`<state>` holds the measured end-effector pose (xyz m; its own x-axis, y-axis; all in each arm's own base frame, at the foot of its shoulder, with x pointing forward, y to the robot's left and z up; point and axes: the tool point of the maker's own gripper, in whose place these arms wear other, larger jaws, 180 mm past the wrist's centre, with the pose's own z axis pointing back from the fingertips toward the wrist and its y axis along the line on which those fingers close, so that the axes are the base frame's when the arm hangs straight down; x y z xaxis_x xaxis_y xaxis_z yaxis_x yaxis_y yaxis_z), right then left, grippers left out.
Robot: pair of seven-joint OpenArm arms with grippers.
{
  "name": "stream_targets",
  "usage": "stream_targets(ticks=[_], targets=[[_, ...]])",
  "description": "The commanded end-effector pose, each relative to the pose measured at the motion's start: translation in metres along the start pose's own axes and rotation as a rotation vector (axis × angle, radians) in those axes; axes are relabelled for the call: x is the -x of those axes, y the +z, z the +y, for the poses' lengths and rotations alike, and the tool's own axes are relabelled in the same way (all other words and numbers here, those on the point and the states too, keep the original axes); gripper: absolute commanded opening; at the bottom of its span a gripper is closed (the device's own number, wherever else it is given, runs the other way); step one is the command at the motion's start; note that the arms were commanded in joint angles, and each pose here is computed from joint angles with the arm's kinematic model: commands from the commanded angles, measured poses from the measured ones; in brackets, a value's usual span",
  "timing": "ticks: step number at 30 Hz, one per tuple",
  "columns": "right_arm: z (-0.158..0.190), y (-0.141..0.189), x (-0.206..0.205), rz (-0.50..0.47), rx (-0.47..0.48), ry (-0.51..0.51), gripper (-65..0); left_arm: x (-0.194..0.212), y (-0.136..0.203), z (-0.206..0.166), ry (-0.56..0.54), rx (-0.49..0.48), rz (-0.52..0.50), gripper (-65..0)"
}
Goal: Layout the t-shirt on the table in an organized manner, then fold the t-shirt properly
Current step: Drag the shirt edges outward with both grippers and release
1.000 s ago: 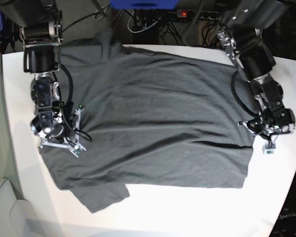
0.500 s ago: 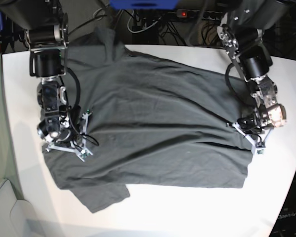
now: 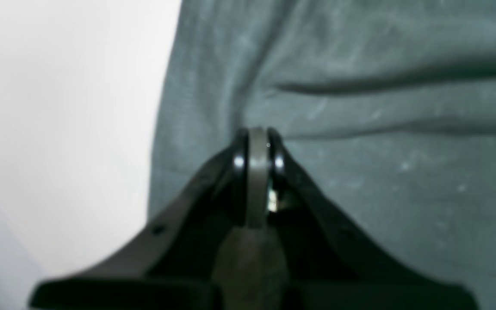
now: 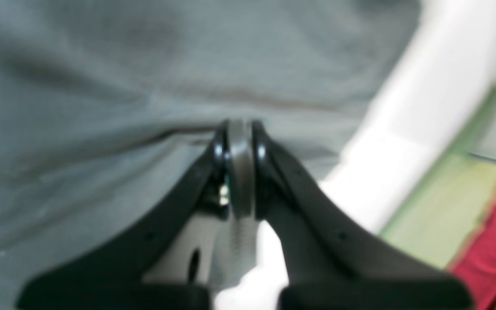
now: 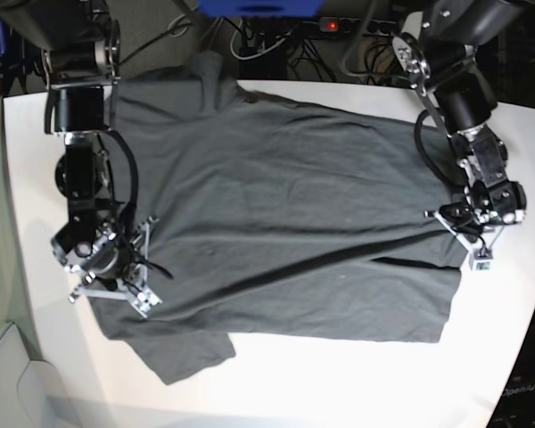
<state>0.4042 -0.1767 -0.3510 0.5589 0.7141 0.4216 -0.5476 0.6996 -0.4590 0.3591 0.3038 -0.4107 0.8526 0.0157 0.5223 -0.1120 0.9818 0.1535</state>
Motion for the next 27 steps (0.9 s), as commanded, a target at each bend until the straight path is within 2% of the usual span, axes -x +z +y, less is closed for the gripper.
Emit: stream_targets(ticks=[1, 4, 6, 10, 12, 14, 18, 21, 23, 27], targets=[[-0.014, 0.009, -0.009, -0.025, 0.041, 0.001, -64.7, -0.030, 0.011, 0.006, 0.007, -0.018, -0.082, -64.8], [-0.021, 0.020, -0.009, -0.010, 0.074, 0.008, -64.6, -0.044, 0.022, 0.006, 0.006, -0.033, -0.135, -64.7], [-0.018, 0.024, 0.004, 0.036, 0.082, 0.014, -64.6, -0.054, 0.034, 0.012, 0.003, -0.058, -0.174, -64.7], [-0.012, 0.037, 0.023, 0.067, 0.103, 0.038, -64.4, -0.055, 0.050, 0.021, -0.001, -0.097, -0.157, -64.4], [-0.006, 0.045, 0.035, 0.075, 0.111, 0.059, -62.0, -0.055, 0.059, 0.026, -0.003, -0.116, -0.142, -62.9], [0.002, 0.052, 0.042, 0.075, 0.112, 0.072, -55.7, -0.045, 0.064, 0.026, -0.051, -0.116, -0.108, -56.8], [0.009, 0.069, 0.065, 0.125, 0.131, 0.059, -37.5, -0.029, 0.086, 0.031, -0.175, -0.145, -0.077, -36.5], [0.007, 0.082, 0.078, 0.134, 0.157, 0.031, -29.9, -0.015, 0.104, 0.032, -0.236, -0.177, -0.069, -25.7], [0.008, 0.089, 0.084, 0.138, 0.166, 0.024, -29.0, -0.005, 0.113, 0.035, -0.267, -0.200, -0.070, -23.6], [0.014, 0.095, 0.106, 0.179, 0.161, 0.001, -29.0, 0.021, 0.127, 0.037, -0.321, -0.227, -0.047, -23.6]])
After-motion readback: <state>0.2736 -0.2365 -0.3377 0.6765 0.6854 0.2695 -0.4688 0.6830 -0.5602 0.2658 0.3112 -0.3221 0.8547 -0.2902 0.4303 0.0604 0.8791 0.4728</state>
